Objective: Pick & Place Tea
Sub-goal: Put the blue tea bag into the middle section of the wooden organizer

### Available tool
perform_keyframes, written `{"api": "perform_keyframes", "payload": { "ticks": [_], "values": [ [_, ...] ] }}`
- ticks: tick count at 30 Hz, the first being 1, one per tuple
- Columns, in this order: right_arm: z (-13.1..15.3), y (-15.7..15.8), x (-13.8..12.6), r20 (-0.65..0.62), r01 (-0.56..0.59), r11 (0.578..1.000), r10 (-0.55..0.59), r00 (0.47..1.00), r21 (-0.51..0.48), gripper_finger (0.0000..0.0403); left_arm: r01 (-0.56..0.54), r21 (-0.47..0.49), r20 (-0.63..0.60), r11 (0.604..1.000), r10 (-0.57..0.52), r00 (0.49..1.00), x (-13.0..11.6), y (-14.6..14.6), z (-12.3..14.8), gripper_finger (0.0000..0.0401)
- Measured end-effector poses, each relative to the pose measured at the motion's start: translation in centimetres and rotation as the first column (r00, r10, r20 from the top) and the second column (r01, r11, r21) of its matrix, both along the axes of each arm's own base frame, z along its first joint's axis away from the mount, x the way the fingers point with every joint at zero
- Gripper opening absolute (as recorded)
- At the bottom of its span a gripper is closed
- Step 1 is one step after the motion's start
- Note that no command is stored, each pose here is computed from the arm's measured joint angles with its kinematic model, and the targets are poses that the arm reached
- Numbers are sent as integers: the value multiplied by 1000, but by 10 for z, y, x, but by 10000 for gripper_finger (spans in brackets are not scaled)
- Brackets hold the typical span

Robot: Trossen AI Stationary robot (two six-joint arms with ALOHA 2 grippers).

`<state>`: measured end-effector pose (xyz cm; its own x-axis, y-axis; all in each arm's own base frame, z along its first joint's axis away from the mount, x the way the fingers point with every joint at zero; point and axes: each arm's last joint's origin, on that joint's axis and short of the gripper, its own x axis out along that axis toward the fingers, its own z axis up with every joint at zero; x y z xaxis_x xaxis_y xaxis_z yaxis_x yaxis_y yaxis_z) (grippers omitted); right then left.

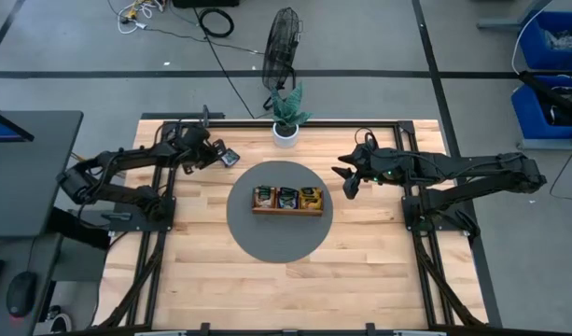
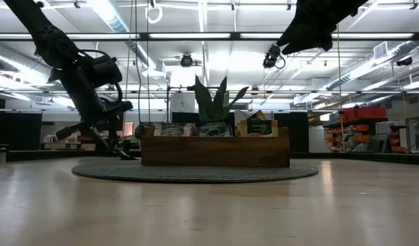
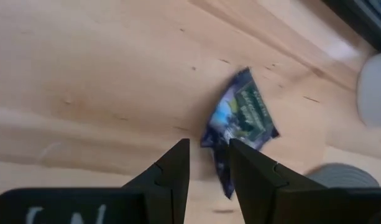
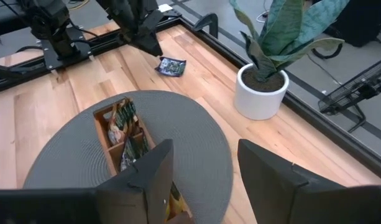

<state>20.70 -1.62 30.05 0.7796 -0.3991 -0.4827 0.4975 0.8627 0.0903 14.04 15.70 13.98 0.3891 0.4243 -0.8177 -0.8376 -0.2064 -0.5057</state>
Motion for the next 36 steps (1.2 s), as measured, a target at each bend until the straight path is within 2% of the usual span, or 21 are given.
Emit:
{"api": "perform_keyframes", "payload": {
  "ticks": [6, 17, 21, 29, 32, 36],
  "values": [
    [0, -1, 0, -6, 18, 1000, -18, 1000, -14, 187, -23, -20, -23, 1000, 22, 999, 1, 4, -9, 115],
    [-2, -1, -1, -21, 20, 1000, -21, 1000, -10, 187, 9, 12, 78, 1000, -10, 997, 9, 9, -7, 121],
    [-2, -1, -1, -21, 19, 1000, -20, 1000, -11, 187, 35, -4, 76, 999, -35, 997, 9, 9, -9, 151],
    [-2, -1, -1, -27, 19, 1000, -20, 999, -12, 187, 30, -41, 85, 999, -27, 996, 12, 12, -18, 251],
    [-2, -1, -1, -29, 19, 1000, -20, 999, -12, 187, 29, -38, 91, 999, -26, 996, 14, 14, -20, 262],
    [-3, -1, -1, -30, 19, 1000, -20, 999, -11, 187, 33, -3, 109, 999, -32, 994, 16, 16, -20, 253]
  ]
}}
